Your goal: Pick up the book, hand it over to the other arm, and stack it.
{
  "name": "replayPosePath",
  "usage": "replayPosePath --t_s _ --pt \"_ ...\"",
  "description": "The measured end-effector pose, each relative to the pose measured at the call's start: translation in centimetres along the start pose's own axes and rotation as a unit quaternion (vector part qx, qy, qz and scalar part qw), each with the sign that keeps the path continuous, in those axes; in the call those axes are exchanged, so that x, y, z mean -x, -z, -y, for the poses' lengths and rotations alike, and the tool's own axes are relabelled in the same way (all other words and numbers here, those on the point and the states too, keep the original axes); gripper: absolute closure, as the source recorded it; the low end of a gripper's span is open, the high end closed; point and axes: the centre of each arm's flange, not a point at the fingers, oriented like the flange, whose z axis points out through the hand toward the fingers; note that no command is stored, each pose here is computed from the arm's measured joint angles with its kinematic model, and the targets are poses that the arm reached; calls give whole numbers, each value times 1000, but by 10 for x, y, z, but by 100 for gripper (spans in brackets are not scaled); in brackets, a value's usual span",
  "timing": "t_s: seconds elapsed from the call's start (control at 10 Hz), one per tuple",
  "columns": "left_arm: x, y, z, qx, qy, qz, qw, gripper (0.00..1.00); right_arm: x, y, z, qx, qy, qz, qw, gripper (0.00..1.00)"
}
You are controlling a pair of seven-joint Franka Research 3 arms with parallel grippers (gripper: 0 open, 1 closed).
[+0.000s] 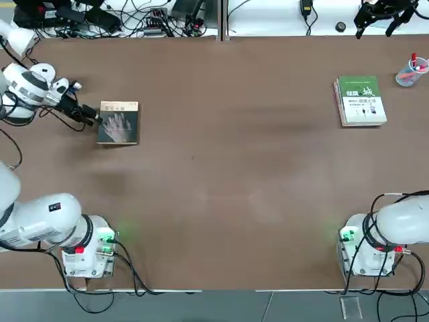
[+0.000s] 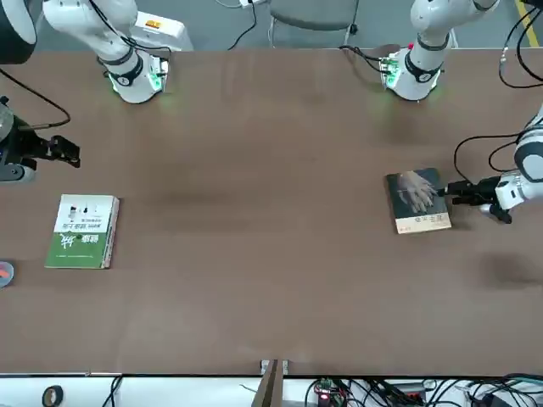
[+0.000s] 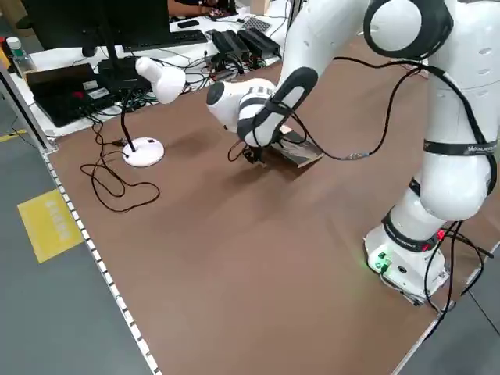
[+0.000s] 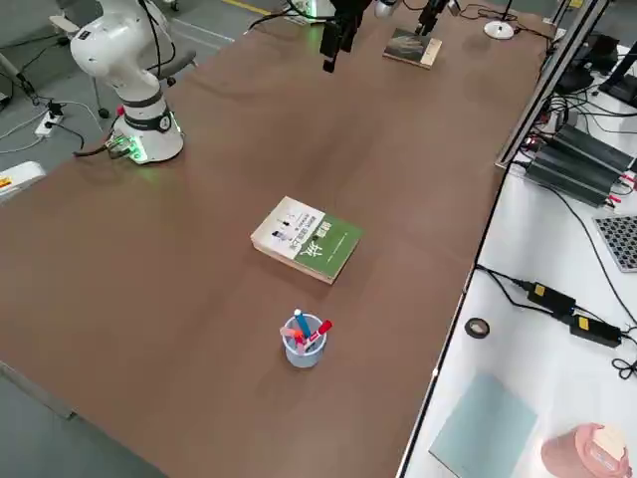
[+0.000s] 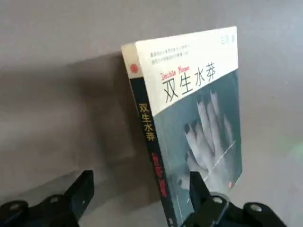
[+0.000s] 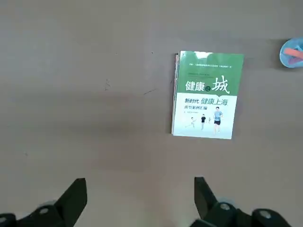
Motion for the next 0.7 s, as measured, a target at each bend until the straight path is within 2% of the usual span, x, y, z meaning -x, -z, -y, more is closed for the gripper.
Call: replayPosePath --t_s 0.7 --pt "2 -5 6 13 0 -11 1000 11 -1 1 0 -1 0 -7 1000 0"
